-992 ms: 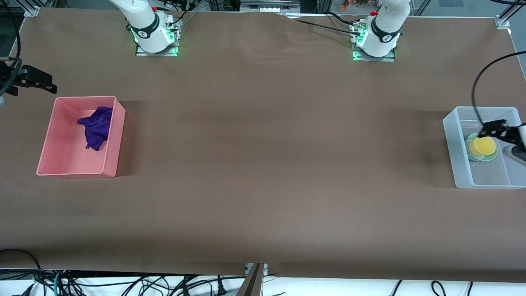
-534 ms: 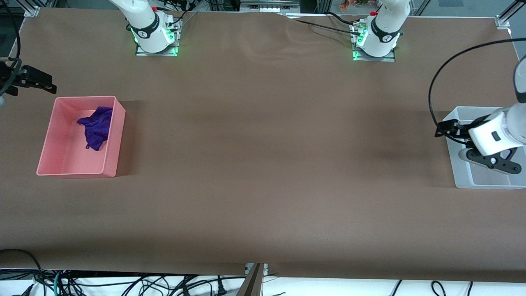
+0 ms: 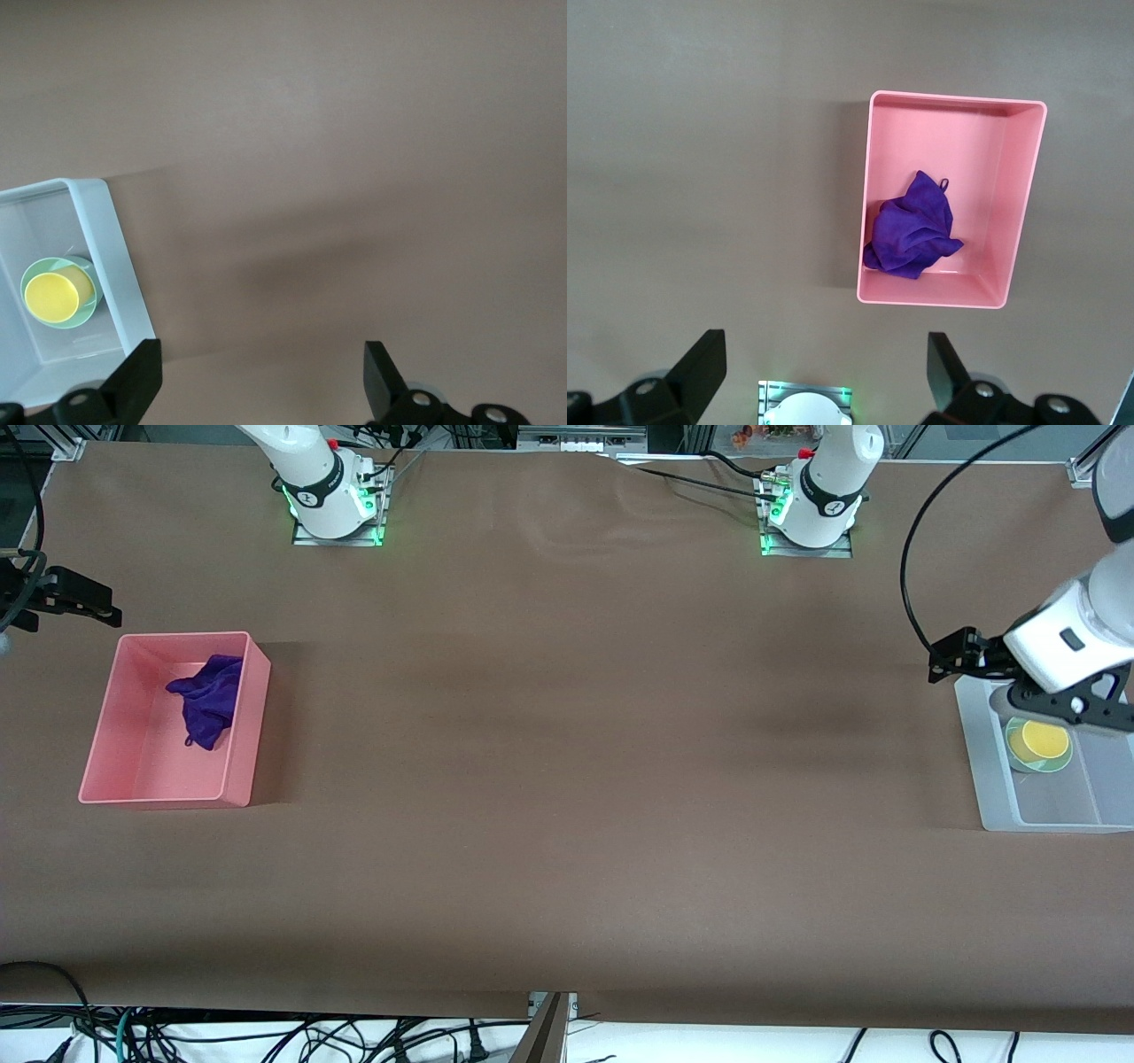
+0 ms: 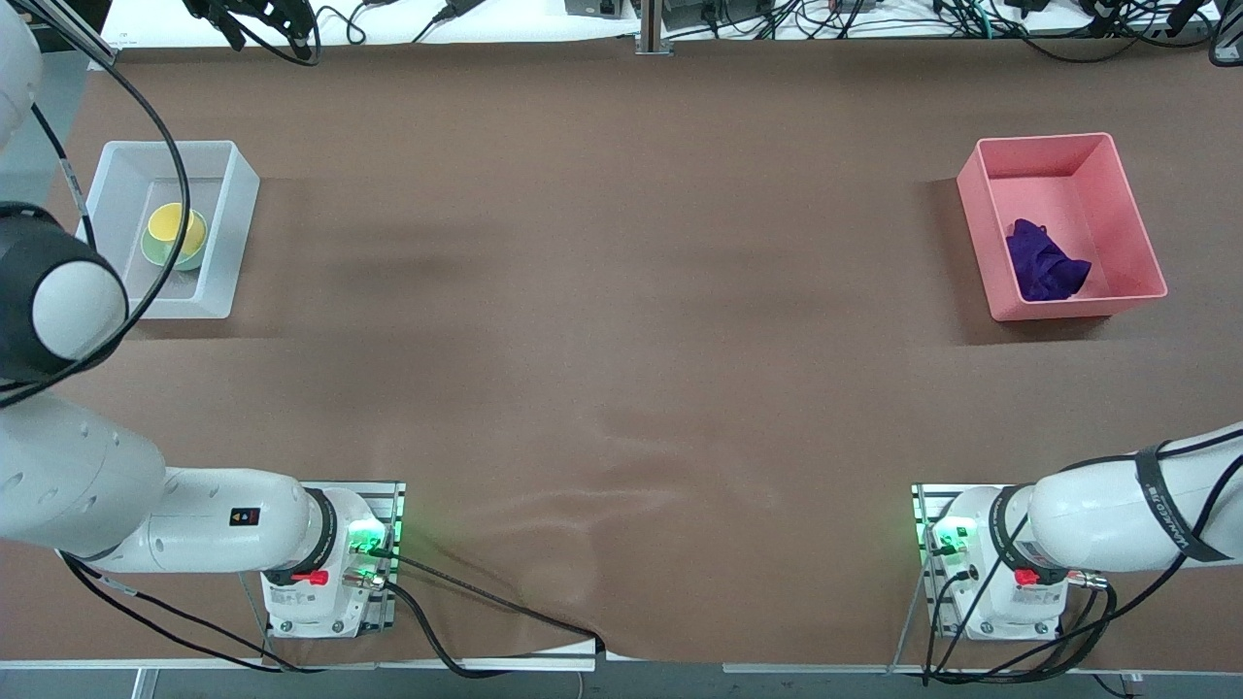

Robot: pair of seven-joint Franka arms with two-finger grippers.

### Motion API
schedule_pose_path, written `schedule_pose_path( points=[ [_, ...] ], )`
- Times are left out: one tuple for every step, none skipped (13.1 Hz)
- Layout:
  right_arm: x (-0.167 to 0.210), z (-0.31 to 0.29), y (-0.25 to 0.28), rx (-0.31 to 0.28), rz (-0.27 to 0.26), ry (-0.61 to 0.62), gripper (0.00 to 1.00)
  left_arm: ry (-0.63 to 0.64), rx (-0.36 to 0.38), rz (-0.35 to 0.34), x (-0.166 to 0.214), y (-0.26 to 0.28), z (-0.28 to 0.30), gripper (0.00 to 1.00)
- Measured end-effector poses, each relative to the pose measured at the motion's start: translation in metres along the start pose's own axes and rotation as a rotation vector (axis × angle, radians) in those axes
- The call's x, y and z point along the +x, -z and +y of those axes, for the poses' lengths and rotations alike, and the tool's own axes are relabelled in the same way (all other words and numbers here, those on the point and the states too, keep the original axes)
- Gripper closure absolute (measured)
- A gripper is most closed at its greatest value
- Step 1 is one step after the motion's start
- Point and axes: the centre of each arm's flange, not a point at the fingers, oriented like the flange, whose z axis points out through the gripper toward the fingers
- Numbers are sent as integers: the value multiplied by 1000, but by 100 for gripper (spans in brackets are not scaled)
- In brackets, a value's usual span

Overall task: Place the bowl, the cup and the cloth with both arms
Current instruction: 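Open the left gripper and lift it away from the clear bin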

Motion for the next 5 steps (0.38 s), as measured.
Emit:
schedule_pose_path(
  points=[
    [0, 0, 0, 0, 0, 0, 0, 7, 6, 31, -7, -2, 3, 0],
    [0, 0, 0, 0, 0, -1, 0, 17, 8, 51, -13, -7, 3, 0],
    [0, 0, 0, 0, 0, -1, 0, 23, 9, 56, -20, -13, 3, 0],
    [0, 0, 0, 0, 0, -1, 0, 26, 9, 56, -24, -16, 2, 0],
    [0, 1, 0, 0, 0, -2, 0, 28, 9, 56, -27, -17, 2, 0]
  ],
)
